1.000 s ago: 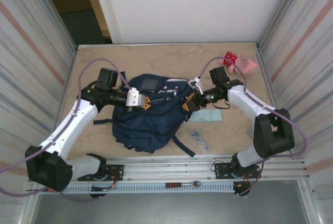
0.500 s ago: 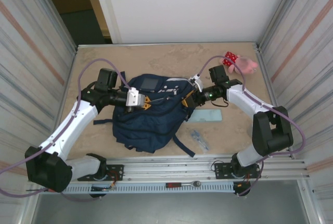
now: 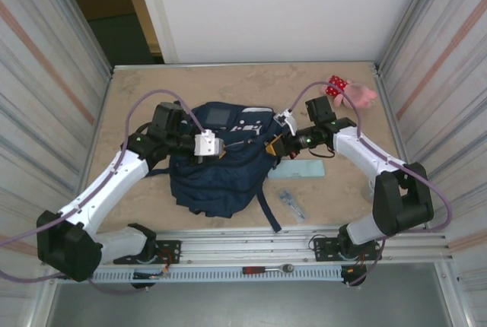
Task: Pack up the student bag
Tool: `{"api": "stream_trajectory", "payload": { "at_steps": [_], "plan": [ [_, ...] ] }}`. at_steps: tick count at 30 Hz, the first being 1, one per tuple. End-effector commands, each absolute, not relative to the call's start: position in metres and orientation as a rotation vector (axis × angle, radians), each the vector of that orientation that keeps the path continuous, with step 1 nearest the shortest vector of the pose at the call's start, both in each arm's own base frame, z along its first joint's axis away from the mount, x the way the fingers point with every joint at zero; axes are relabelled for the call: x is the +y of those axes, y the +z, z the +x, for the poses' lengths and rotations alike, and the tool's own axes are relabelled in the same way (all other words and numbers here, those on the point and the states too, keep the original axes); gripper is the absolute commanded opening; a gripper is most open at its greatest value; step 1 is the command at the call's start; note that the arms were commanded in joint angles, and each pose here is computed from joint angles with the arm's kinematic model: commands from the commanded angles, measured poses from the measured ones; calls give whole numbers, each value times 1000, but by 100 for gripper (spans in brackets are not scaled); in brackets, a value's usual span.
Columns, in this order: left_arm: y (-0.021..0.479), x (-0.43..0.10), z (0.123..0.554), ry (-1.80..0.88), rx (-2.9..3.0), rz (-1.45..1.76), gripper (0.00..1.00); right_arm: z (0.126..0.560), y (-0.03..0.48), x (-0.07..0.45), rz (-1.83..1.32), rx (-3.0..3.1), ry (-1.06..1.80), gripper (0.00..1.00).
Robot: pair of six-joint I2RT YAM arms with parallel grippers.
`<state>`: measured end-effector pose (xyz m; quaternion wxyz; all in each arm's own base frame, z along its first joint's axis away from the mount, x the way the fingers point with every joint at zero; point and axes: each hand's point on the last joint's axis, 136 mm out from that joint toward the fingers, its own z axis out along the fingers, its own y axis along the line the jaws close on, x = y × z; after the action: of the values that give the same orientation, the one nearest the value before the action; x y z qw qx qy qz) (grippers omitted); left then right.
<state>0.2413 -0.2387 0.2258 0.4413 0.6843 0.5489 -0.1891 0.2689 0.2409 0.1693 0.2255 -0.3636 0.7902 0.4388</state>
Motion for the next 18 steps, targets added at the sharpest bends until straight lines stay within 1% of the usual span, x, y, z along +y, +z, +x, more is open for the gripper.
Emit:
{"api": "stream_trajectory", "payload": {
  "at_steps": [1,7,12,18],
  "plan": [
    [247,-236,268,-296,1372,1593,0,249,183,250,-1024,2178,1250,0],
    [243,-246,276,-272,1448,1534,0,240,194,265,-991,2218,1282,0],
    [239,-253,284,-253,1514,1481,0,237,209,277,-846,2283,1367,0],
    [240,-264,280,-285,1483,1488,0,234,207,280,-738,2355,1352,0]
  ]
}}
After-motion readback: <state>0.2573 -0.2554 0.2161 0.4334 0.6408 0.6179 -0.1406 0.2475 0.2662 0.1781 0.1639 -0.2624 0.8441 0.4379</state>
